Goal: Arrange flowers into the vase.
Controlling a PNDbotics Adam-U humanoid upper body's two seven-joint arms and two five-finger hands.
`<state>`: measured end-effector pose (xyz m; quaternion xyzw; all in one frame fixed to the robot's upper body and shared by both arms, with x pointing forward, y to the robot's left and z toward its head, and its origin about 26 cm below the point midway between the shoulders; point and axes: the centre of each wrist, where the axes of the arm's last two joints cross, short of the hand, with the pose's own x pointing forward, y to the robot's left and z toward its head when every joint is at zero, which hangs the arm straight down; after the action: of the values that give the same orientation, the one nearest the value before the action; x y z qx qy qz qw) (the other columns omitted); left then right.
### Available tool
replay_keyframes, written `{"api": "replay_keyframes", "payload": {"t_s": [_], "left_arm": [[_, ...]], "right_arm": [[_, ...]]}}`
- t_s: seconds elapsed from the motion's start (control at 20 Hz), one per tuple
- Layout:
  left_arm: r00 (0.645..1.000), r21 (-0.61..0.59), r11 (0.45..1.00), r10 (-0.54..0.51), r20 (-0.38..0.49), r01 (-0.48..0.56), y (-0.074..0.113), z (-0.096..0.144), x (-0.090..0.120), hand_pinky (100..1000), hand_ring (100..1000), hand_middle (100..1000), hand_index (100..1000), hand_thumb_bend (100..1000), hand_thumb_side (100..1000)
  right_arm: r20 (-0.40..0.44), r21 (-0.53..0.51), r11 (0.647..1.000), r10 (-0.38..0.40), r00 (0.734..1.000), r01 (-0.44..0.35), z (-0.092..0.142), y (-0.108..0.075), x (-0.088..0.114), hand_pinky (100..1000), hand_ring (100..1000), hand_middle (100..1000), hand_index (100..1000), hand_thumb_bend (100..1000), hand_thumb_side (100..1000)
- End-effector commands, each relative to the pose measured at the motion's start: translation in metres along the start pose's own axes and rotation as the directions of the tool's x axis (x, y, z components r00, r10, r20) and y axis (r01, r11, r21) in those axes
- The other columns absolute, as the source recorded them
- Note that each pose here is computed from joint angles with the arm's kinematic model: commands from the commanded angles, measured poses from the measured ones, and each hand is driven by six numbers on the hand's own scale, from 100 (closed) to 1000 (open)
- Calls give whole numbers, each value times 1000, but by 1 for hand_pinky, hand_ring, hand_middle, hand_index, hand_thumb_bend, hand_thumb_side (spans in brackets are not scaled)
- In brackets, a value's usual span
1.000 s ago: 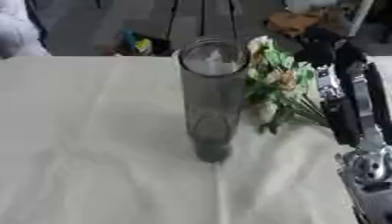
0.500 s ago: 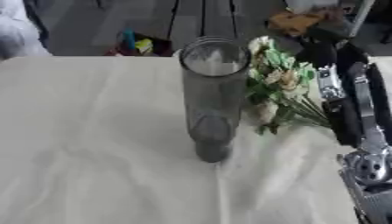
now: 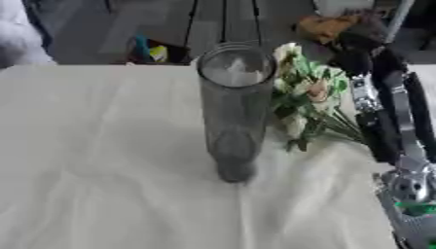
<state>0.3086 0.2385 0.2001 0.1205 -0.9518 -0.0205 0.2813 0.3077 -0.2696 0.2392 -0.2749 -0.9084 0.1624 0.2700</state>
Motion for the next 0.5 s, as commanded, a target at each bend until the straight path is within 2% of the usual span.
{"api": "replay_keyframes", "payload": {"t_s": [0.05,0.2,0.4,0.45,0.5], "left_arm": [[1000,5,1000,-9,20,9,5,-3,4,592,662,748,870,100,1000],[1000,1,1000,-11,18,11,6,-3,4,592,663,748,870,100,1000],[1000,-10,1000,-12,17,12,6,-2,4,592,662,748,870,100,1000],[1000,-11,1000,-12,17,12,6,-2,4,592,663,748,870,100,1000],[1000,-11,1000,-11,17,11,6,-2,4,592,663,748,870,100,999]], "right_arm": [[39,26,991,127,991,-128,-13,-18,6,756,720,615,848,185,1000],[46,96,958,267,963,-270,-22,-31,9,765,747,652,853,289,1000],[42,258,876,412,910,-408,-30,-43,13,771,763,683,849,391,1000],[41,309,850,437,898,-427,-32,-46,14,772,767,689,846,402,1000],[39,350,827,457,889,-441,-34,-49,15,774,769,695,848,322,1000]]}}
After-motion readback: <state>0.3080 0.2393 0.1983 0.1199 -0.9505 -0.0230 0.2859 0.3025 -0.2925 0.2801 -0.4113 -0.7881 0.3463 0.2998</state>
